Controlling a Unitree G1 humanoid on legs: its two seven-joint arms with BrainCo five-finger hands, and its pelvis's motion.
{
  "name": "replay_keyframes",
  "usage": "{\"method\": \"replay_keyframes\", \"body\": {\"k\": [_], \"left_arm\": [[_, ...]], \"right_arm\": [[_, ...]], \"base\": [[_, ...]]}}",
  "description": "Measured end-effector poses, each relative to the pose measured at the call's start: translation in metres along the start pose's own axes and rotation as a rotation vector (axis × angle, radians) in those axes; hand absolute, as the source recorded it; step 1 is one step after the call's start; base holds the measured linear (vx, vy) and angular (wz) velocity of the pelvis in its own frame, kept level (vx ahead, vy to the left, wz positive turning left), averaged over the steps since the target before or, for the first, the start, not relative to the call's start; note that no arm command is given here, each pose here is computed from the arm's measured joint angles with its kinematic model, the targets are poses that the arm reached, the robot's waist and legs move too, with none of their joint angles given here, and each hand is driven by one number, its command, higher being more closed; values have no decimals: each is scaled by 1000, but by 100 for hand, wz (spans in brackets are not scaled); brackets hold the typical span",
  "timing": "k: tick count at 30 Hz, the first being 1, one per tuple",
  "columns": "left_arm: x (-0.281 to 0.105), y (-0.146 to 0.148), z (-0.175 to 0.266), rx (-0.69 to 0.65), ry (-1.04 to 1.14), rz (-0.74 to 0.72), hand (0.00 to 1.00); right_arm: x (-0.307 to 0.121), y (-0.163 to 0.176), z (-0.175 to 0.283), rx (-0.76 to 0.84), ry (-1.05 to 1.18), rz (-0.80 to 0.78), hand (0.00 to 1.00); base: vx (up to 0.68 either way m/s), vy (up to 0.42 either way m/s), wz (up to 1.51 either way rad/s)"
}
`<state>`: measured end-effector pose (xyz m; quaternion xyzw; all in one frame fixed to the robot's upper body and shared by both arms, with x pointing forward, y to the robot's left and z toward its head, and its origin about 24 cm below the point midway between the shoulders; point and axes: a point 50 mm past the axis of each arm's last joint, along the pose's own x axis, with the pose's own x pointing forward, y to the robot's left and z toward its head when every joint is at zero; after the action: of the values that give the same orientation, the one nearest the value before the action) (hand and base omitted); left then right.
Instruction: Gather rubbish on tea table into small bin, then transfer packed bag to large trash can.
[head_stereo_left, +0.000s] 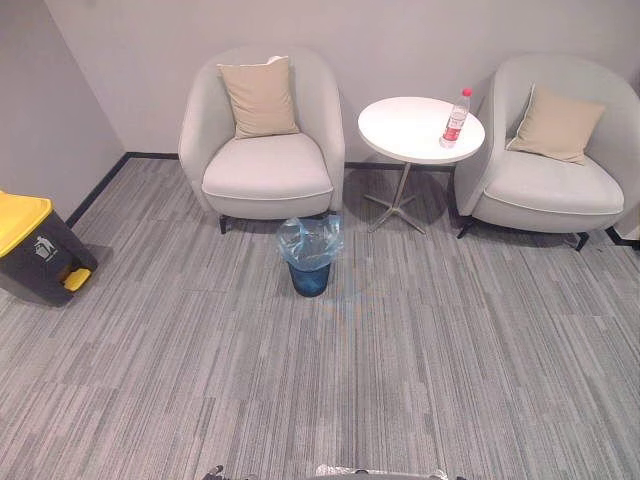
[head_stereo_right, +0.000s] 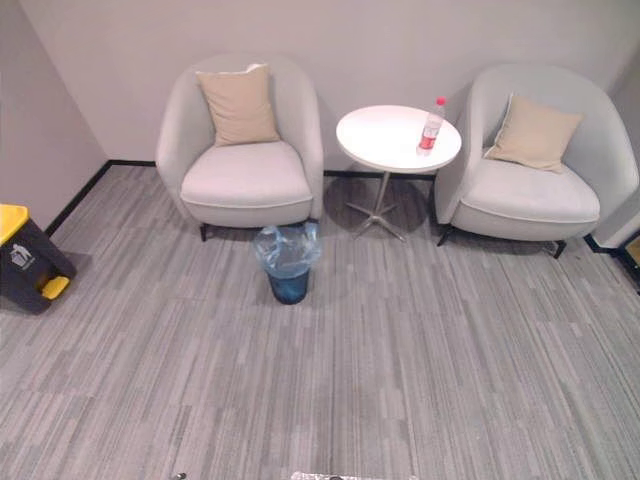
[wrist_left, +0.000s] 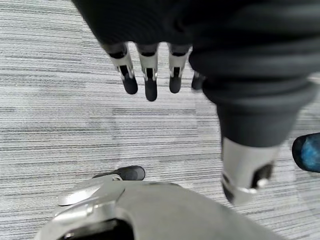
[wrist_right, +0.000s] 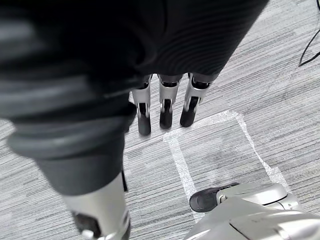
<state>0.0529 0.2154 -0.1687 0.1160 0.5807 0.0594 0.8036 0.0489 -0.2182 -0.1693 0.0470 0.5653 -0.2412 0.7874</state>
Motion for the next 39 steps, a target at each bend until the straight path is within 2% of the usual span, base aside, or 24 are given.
{"method": "replay_keyframes", "body": {"k": [28,39], "left_arm": [[1,3,2,4,-7,10,0],[6,7,33,-13,-85,30,0]], "right_arm": [[0,6,4,5,-15,13,0],[1,9,14,20,-44,25,0]], "base": [[-10,-6,-3],[-12,-67,-10]]}}
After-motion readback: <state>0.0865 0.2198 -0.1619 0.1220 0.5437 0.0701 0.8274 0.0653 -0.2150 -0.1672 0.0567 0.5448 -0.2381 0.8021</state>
